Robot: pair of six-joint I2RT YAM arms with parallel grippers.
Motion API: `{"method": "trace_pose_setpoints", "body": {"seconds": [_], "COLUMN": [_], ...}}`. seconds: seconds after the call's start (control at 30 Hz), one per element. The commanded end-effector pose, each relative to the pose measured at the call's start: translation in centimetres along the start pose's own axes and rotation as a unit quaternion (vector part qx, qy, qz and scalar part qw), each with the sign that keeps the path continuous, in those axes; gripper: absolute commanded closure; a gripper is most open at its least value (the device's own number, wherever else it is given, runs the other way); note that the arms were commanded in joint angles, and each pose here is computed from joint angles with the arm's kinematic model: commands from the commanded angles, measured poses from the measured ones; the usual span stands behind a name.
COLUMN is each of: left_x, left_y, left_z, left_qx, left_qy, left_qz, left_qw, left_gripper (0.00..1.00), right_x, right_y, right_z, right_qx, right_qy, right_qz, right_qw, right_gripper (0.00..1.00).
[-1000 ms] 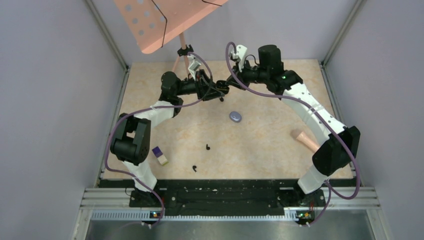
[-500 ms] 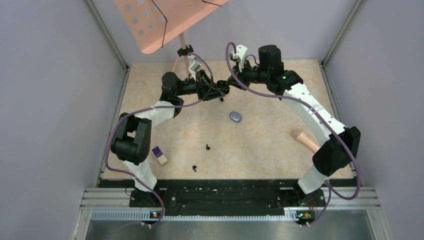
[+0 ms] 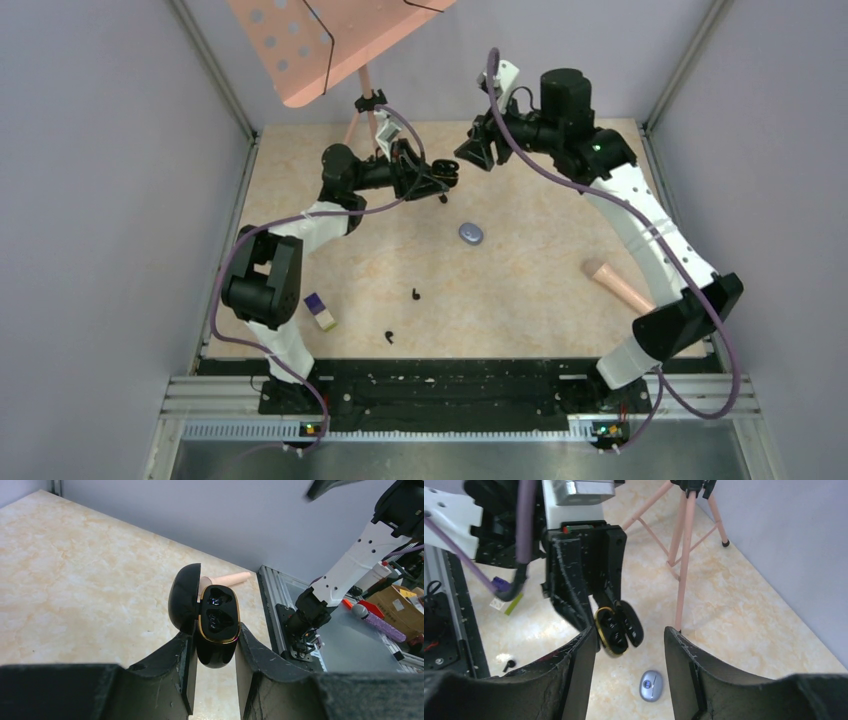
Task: Insert the wireless bluetooth earbuds into the charging case
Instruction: Pick up the earbud from the center of the board.
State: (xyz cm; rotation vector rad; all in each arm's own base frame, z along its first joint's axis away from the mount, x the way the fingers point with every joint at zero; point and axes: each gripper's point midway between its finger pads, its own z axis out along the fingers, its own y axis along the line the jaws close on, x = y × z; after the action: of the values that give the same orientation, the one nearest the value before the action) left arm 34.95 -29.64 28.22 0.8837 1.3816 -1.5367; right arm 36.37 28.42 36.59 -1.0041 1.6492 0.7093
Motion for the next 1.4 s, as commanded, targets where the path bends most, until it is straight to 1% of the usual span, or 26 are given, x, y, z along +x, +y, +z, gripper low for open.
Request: {"method": "trace_pose_setpoints", "body": {"seconds": [0.0,0.1,0.17,0.27,0.43,0.5,0.57,0.63,0.73,0.83,0.9,1.0,1.07,1.2,1.3,1.37], "left_x": [-1.4,-2.1,-2.6,-3.9,-5.8,-6.2,-6.2,-6.1,-5.6,-5.1,-4.9,-4.7,-4.7,-4.9,-4.9,-4.7], "left_y": [0.7,1.3,1.6,2.1,2.4,2.4,2.1,1.7,1.4,1.3,1.4,1.7,2.0,2.4,2.5,2.4], "left_z": [-0.6,-1.4,-1.9,-3.0,-4.9,-5.6,-6.4,-7.2,-8.4,-9.4,-10.0,-10.7,-11.4,-12.5,-13.2,-13.3], "left_qx": [-0.007,-0.023,-0.032,-0.057,-0.100,-0.121,-0.136,-0.146,-0.162,-0.180,-0.193,-0.211,-0.226,-0.245,-0.255,-0.259], "left_qy": [-0.013,-0.020,-0.024,-0.041,-0.074,-0.086,-0.097,-0.101,-0.106,-0.112,-0.118,-0.122,-0.128,-0.138,-0.143,-0.145], "left_qz": [0.025,0.018,0.017,0.007,-0.001,-0.007,-0.015,-0.019,-0.028,-0.040,-0.046,-0.054,-0.059,-0.064,-0.062,-0.064], "left_qw": [1.000,0.999,0.999,0.998,0.992,0.989,0.986,0.984,0.981,0.976,0.973,0.968,0.964,0.958,0.954,0.953], "left_gripper": [1.00,1.00,1.00,1.00,1.00,1.00,1.00,1.00,1.00,1.00,1.00,1.00,1.00,1.00,1.00,1.00], "right_x": [-2.1,2.4,5.7,10.0,15.5,17.0,18.7,20.1,21.2,22.0,22.6,23.0,23.4,24.2,25.4,25.6], "right_y": [1.6,1.7,2.3,3.8,5.1,6.0,7.4,8.7,9.0,9.3,10.3,12.5,14.3,18.2,20.9,22.3], "right_z": [-4.1,-3.9,-3.4,-2.1,1.4,2.6,3.7,4.5,5.8,7.0,8.1,9.4,10.3,11.4,11.6,12.1], "right_qx": [0.018,0.023,0.012,-0.034,-0.055,-0.070,-0.105,-0.149,-0.194,-0.234,-0.257,-0.294,-0.322,-0.369,-0.391,-0.392], "right_qy": [-0.019,0.013,0.035,0.064,0.113,0.128,0.140,0.145,0.145,0.155,0.154,0.145,0.140,0.135,0.139,0.134], "right_qz": [0.018,0.043,0.054,0.073,0.092,0.094,0.075,0.013,-0.073,-0.126,-0.156,-0.183,-0.178,-0.131,-0.105,-0.093], "right_qw": [0.999,0.999,0.998,0.995,0.988,0.985,0.982,0.978,0.967,0.952,0.941,0.927,0.919,0.910,0.904,0.905], "right_gripper": [0.48,0.49,0.50,0.58,0.66,0.71,0.72,0.73,0.74,0.78,0.78,0.74,0.71,0.70,0.68,0.66]}}
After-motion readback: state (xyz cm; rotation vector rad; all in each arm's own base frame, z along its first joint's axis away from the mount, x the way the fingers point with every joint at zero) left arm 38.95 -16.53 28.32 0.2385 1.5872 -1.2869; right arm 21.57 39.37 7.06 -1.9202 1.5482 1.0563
